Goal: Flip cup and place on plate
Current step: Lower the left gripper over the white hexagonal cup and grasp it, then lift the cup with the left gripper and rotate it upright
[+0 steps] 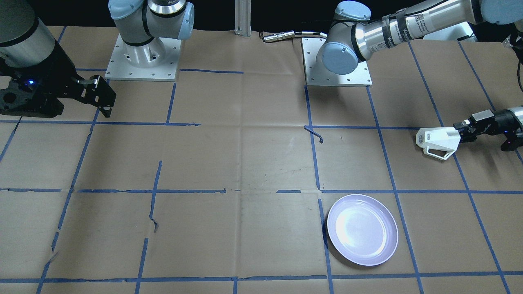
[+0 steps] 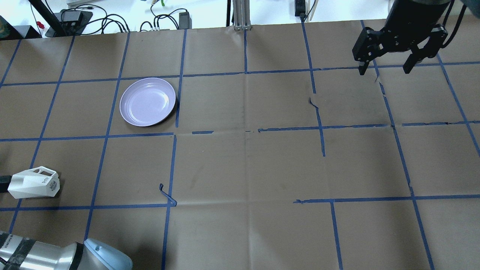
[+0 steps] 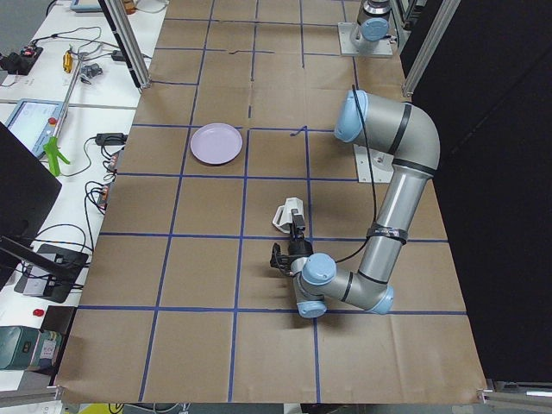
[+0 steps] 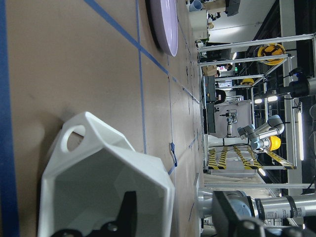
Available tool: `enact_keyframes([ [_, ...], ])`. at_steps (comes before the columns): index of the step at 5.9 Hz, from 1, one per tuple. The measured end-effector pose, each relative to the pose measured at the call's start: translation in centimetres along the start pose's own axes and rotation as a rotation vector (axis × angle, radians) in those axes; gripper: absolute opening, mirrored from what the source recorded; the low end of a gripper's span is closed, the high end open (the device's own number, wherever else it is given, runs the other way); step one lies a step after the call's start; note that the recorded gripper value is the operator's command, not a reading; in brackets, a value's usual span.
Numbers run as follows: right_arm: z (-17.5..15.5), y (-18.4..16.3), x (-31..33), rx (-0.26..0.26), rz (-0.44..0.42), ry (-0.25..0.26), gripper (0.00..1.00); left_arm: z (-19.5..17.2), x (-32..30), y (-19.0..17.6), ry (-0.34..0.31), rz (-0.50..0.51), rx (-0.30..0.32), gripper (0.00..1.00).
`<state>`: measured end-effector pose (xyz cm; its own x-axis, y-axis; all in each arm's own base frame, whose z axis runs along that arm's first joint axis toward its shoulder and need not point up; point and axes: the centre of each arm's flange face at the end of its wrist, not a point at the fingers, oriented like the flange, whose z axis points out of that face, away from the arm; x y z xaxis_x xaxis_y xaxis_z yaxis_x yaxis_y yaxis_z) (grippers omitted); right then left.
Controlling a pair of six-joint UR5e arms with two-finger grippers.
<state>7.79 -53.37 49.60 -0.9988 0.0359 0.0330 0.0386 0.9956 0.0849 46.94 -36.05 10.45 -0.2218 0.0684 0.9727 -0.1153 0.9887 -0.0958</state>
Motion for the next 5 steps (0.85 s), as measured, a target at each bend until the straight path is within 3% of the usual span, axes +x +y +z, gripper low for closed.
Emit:
enact_keyframes([
  [3, 0.0, 0.0, 0.0, 0.001, 0.0, 0.0, 1.0, -0.1, 2.1, -0.2, 0.034, -0.002, 0.024, 0.0],
  [5, 0.0, 0.0, 0.0, 0.0, 0.0, 0.0, 1.0, -1.2, 10.6, -1.0, 0.003, -0.067, 0.053, 0.0],
])
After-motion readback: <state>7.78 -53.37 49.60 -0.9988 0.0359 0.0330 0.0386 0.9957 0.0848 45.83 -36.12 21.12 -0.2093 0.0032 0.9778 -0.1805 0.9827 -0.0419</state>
